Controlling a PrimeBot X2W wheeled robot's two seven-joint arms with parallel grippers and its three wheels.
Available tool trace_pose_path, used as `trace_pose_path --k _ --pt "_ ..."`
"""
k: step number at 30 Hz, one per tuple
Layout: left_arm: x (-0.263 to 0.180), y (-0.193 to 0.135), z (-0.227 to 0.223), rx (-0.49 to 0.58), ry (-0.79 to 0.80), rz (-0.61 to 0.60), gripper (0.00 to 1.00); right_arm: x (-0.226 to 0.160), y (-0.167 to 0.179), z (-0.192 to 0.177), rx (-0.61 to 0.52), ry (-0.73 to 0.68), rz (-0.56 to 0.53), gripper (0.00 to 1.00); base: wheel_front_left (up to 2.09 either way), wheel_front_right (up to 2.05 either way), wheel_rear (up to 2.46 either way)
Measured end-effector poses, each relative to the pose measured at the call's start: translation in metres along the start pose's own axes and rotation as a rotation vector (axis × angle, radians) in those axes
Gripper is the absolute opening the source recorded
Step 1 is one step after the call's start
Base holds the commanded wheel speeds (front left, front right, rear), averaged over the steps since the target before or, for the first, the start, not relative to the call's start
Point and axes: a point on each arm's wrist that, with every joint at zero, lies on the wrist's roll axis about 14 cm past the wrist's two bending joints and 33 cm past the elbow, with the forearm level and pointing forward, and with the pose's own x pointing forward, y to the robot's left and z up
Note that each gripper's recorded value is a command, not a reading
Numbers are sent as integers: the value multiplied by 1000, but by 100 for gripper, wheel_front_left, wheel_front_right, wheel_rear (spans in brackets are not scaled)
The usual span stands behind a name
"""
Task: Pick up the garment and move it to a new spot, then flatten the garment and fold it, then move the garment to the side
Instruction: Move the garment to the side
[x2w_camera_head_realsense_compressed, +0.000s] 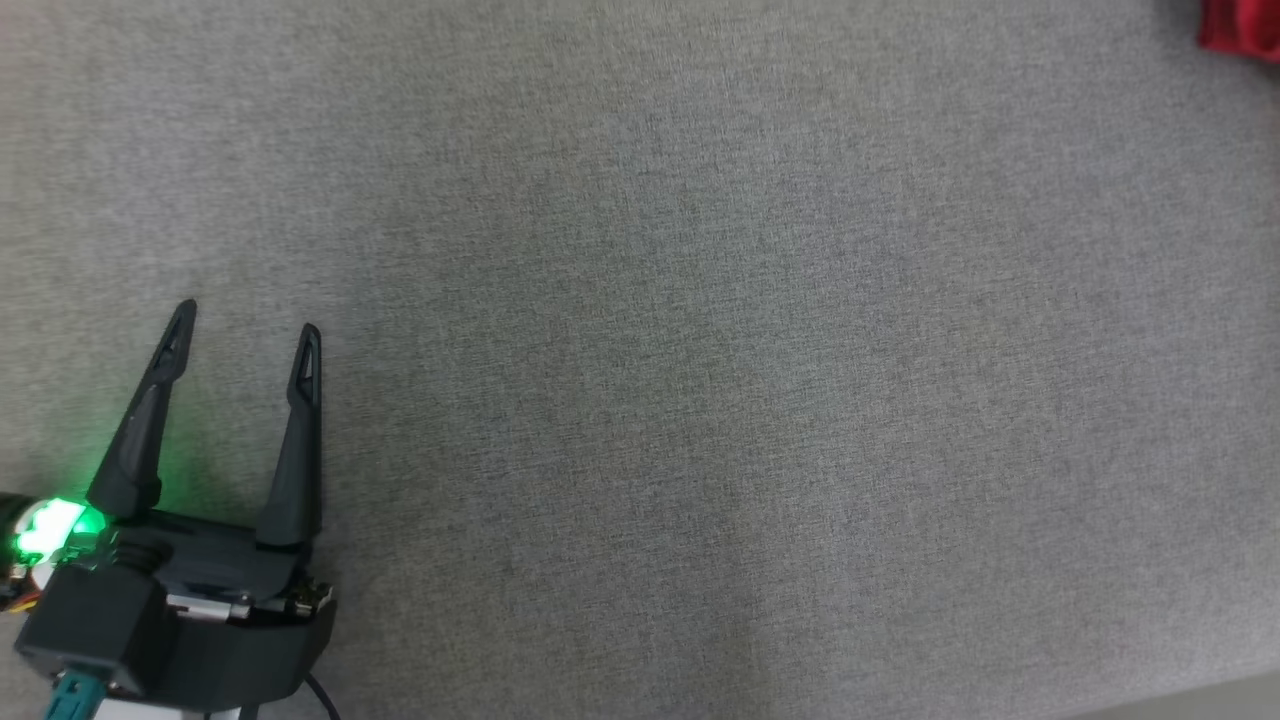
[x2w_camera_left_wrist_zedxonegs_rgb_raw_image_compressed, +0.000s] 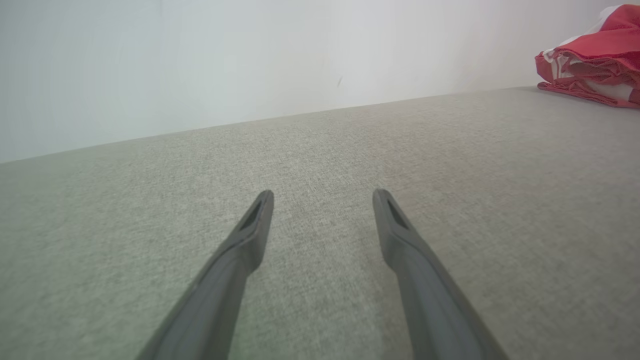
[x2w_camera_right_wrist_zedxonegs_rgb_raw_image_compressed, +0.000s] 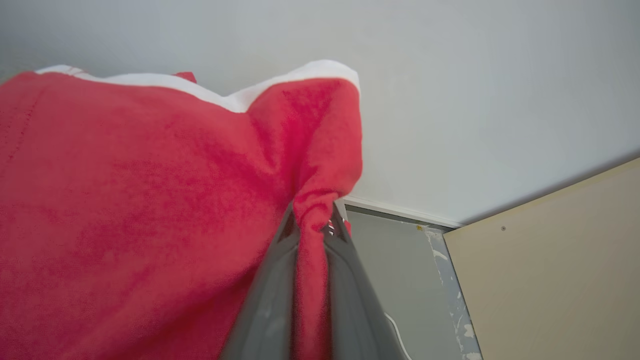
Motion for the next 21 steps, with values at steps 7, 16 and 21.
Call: trace_pose_path --k 7,16,21 --pt "6 -5 -4 -11 -12 -21 100 3 -19 -12 -69 62 -59 0 0 0 0" --pt "6 -3 -7 -12 -13 -19 100 7 -29 -17 -112 104 -107 100 0 0 0" --pt "5 -1 -6 -13 -14 -11 100 5 -27 -13 -116 91 -122 100 0 0 0"
